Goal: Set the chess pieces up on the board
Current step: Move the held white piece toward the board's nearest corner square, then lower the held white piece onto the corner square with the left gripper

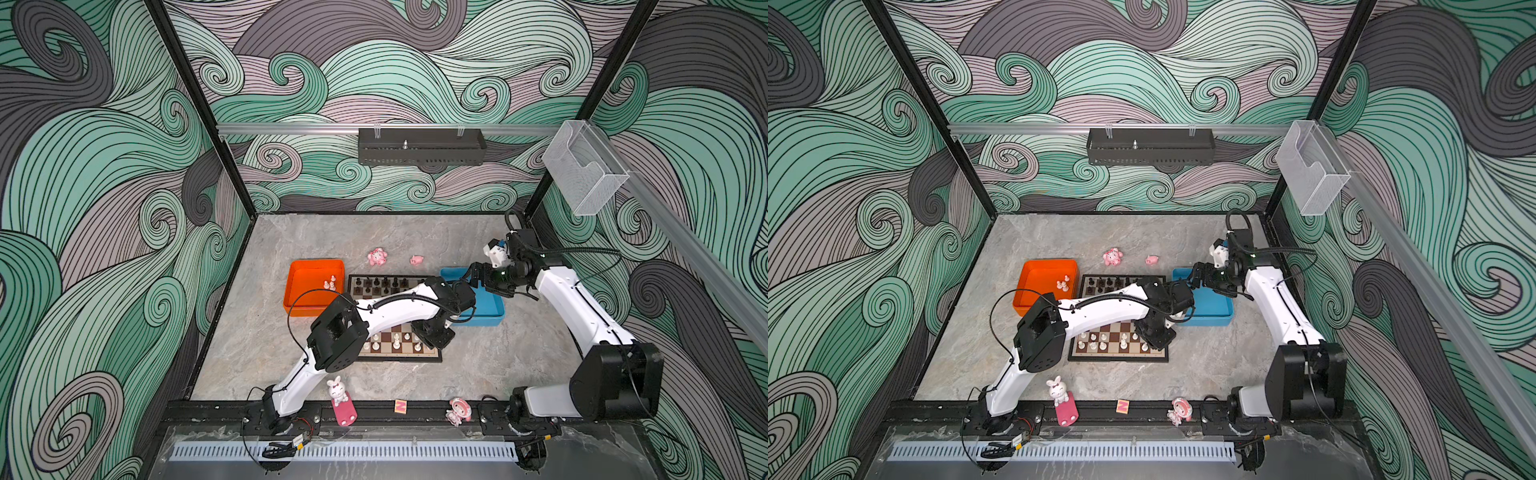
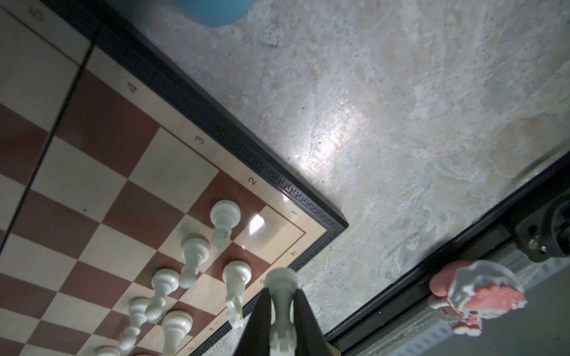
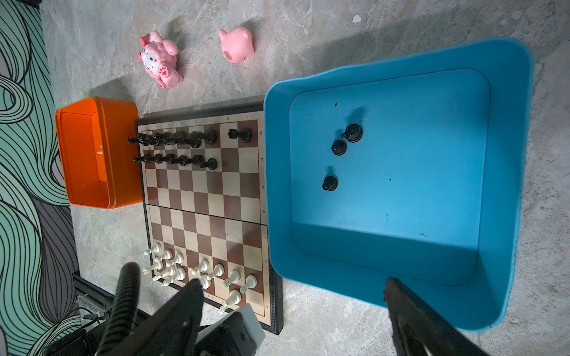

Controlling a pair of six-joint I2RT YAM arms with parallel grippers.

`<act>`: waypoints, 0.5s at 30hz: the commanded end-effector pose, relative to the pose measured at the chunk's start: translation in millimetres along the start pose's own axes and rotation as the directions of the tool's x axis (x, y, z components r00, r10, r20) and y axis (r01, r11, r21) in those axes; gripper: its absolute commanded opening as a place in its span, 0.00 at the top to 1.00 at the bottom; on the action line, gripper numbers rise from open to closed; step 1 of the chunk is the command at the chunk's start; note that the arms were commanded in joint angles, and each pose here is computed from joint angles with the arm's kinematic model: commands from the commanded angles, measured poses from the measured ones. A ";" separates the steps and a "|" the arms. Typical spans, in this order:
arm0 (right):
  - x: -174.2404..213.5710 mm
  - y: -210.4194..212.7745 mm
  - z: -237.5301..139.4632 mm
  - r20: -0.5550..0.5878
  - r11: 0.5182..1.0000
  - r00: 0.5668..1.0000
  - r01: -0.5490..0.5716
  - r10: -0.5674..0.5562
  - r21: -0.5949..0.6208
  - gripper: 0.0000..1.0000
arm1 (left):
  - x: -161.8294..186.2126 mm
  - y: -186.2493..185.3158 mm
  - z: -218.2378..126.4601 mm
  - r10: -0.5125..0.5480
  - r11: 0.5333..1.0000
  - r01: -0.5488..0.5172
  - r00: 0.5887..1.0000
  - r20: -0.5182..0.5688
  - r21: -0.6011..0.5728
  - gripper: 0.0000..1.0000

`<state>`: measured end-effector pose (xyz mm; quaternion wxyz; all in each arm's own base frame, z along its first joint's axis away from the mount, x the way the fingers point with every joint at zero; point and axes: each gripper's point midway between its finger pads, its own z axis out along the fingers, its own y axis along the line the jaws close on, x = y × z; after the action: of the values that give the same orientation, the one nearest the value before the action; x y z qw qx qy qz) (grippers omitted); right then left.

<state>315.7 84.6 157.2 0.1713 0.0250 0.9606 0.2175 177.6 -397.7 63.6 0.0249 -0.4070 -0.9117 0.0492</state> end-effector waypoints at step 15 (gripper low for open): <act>-0.6 -2.9 3.1 -0.011 1.000 1.000 -0.007 0.006 -0.008 0.08 | -9.4 -4.7 11.2 0.017 1.000 -0.017 1.000 -0.007 0.019 0.84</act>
<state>316.4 83.2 156.3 0.1705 0.0276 0.9606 0.2176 176.2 -398.5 49.0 0.0382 -0.4073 -0.9114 0.0442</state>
